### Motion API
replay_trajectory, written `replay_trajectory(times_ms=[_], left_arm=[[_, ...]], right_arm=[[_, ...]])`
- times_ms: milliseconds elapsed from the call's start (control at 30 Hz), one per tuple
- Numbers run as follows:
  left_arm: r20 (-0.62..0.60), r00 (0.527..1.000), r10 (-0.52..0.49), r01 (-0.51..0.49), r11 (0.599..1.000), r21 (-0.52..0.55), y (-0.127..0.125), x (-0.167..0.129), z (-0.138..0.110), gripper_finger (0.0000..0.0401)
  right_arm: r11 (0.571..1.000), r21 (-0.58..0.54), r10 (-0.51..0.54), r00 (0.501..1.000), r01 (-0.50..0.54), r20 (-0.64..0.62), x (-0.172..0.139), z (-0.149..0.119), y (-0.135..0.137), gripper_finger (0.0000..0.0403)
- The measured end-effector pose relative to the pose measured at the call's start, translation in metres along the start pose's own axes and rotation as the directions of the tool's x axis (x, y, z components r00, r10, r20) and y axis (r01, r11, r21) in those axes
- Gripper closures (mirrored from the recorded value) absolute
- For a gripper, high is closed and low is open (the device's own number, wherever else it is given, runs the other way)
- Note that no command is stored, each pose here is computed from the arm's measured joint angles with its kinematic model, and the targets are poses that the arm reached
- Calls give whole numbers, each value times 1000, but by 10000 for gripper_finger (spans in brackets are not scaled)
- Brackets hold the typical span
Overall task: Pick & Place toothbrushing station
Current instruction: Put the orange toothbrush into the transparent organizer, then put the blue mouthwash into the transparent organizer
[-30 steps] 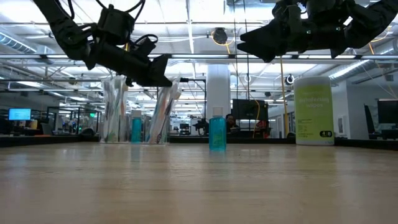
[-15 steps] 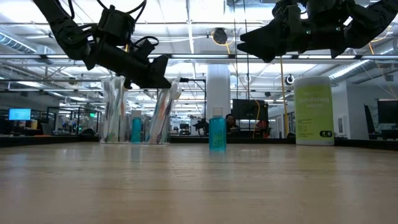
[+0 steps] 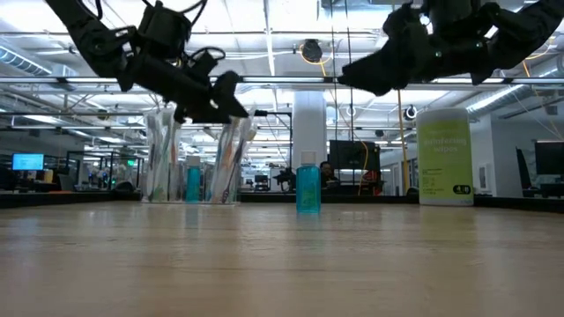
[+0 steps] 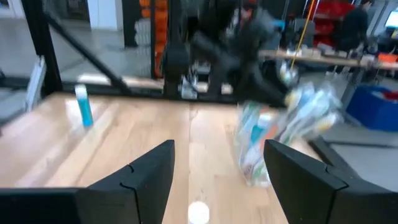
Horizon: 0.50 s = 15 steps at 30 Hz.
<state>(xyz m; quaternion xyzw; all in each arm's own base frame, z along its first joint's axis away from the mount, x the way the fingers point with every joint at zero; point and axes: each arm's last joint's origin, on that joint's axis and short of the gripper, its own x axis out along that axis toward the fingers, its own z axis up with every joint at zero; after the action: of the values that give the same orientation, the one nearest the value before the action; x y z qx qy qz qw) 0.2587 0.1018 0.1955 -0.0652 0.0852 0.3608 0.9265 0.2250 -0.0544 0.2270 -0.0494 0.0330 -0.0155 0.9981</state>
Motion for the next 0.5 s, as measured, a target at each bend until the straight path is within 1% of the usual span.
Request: replay_trajectory(times_ms=[133, 233, 300, 400, 500], left_arm=[[29, 999, -37, 35, 999, 41, -9, -8, 19, 126], [-15, 999, -46, 47, 996, 79, -16, -12, 33, 118], [-48, 997, -57, 61, 994, 94, -22, -15, 43, 117], [-61, 993, -101, 107, 989, 99, -30, -26, 58, 117], [-49, 989, -141, 146, 983, 108, -36, -40, 67, 117]], right_arm=[[1000, 13, -26, 996, 27, -89, 6, -14, 1, 161], [999, -9, -45, 988, 45, -147, 16, -27, 5, 161], [1000, -10, -31, 984, 29, -173, 22, -37, 8, 161], [999, 44, -10, 986, 18, -169, 31, -45, 13, 161], [994, 107, 10, 982, 10, -190, 37, -54, 18, 161]])
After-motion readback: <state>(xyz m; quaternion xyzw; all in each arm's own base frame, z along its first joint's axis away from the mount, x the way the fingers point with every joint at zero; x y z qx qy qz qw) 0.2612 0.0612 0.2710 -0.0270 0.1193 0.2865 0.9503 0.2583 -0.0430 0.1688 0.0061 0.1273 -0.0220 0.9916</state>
